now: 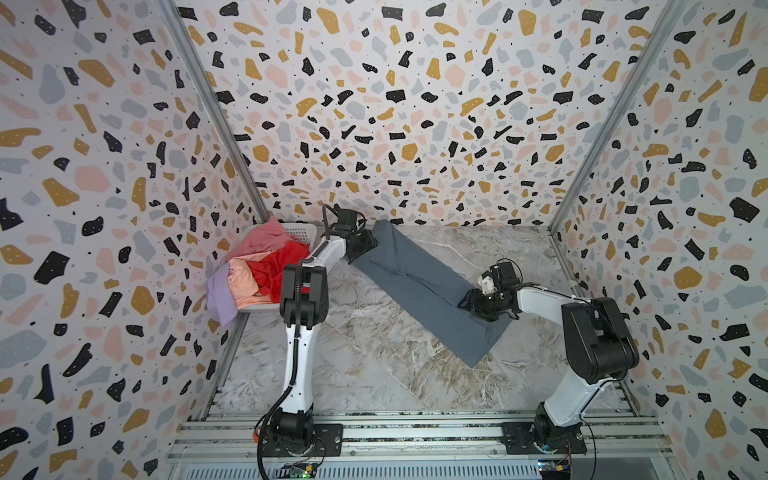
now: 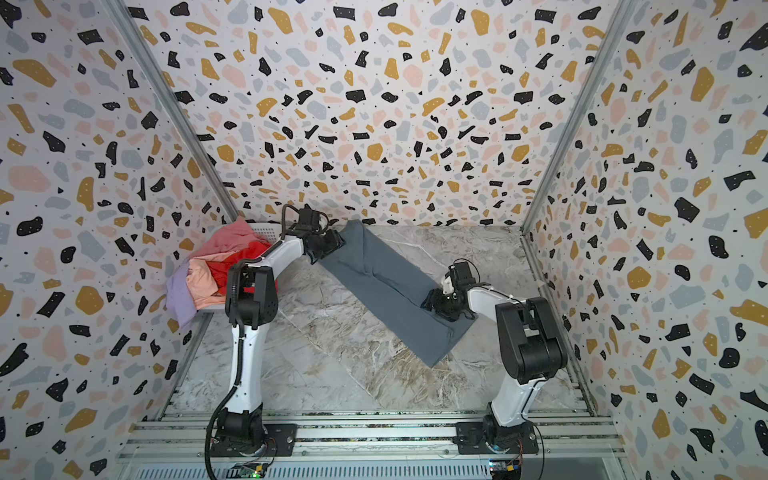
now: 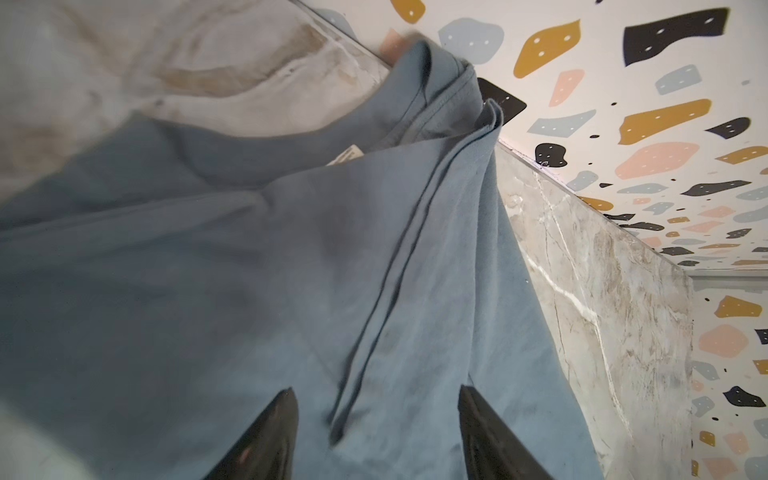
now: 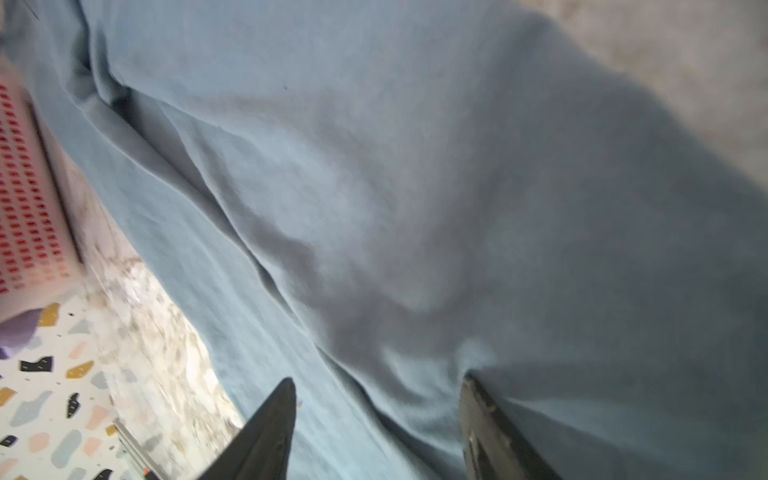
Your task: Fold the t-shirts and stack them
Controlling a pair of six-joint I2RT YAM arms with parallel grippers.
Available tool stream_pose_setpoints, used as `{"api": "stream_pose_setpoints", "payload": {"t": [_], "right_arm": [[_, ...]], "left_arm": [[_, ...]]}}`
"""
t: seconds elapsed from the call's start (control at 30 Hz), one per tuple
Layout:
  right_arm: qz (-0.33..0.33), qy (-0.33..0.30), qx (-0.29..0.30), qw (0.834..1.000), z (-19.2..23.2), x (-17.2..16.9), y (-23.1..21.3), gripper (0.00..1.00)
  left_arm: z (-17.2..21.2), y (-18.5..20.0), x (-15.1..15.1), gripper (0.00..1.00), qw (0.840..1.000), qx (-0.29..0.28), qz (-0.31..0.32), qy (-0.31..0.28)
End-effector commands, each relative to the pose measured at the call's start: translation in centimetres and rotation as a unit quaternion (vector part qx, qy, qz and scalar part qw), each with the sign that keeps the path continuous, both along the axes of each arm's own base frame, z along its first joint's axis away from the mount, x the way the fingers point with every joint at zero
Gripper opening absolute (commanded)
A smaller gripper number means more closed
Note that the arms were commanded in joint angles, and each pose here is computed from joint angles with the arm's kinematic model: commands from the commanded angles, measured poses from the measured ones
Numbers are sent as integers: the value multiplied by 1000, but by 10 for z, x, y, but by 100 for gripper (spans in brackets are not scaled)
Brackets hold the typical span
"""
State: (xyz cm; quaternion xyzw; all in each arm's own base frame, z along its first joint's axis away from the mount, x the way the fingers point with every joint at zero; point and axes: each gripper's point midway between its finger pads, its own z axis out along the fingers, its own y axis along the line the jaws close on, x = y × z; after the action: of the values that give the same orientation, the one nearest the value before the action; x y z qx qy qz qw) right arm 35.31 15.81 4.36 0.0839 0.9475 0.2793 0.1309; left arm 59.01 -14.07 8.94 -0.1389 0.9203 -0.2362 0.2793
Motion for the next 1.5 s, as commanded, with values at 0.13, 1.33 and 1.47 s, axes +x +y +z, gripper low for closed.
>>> {"api": "stream_pose_setpoints", "payload": {"t": [0.13, 1.33, 1.47], "right_arm": [[-22, -139, -37, 989, 43, 53, -11, 64], [186, 45, -52, 980, -36, -150, 74, 63], [189, 45, -31, 981, -33, -153, 82, 63]], "left_arm": [[18, 2, -44, 63, 998, 51, 21, -8], [-85, -185, 0, 63, 989, -59, -135, -16], [-77, -192, 10, 63, 988, -78, -131, -31]]}}
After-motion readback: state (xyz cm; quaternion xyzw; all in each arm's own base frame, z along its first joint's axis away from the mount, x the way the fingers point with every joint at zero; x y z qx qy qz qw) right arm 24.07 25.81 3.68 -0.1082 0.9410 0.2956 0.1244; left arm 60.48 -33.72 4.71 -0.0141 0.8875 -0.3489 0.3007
